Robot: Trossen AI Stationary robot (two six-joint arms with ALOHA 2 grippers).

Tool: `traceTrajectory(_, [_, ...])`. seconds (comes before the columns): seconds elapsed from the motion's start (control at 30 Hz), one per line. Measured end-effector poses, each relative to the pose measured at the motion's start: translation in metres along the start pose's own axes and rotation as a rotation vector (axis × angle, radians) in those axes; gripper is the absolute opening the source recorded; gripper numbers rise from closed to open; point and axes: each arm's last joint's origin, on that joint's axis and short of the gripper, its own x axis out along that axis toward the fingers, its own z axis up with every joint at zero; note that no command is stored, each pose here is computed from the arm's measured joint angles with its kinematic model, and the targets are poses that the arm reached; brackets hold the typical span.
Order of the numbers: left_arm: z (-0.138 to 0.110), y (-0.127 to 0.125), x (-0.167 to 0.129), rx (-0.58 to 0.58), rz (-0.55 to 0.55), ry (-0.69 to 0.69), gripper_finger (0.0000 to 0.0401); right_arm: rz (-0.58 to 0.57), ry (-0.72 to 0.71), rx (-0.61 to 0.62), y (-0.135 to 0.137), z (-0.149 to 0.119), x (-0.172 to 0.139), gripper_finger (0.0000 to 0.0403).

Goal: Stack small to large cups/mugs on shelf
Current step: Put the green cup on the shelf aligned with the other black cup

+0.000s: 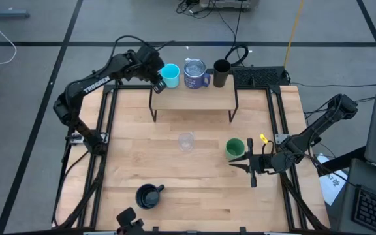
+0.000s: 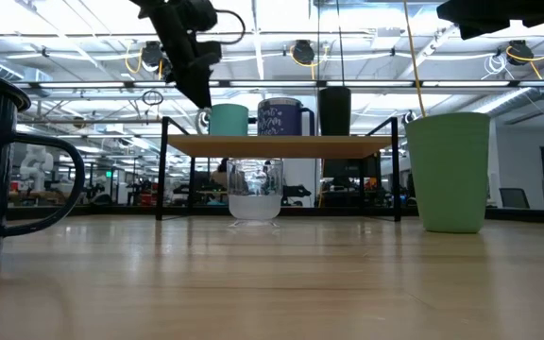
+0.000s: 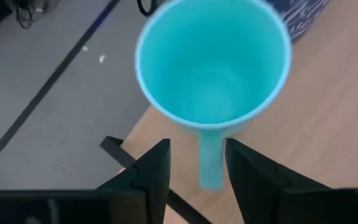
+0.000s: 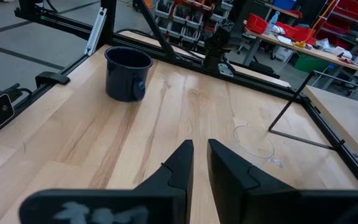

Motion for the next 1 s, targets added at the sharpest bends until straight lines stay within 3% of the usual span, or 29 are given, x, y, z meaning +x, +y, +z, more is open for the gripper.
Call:
traceTrajectory(0.27, [-0.004, -0.002, -0.047, -0.017, 0.018, -0.12, 0.0157, 0.0, 0.0, 0.0, 0.0, 0.0, 0.0, 0.0036])
traceTrajectory(0.53, [-0.01, -0.023, -0.092, 0.014, -0.005, -0.235, 0.0157, 0.0, 0.001, 0.0, 0.0, 0.0, 0.0, 0.0036])
traceTrajectory(1.0, [-0.018, -0.075, -0.115, 0.126, -0.046, -0.273, 0.0157, 0.0, 0.001, 0.017, 0.0, 0.0, 0.0, 0.0036])
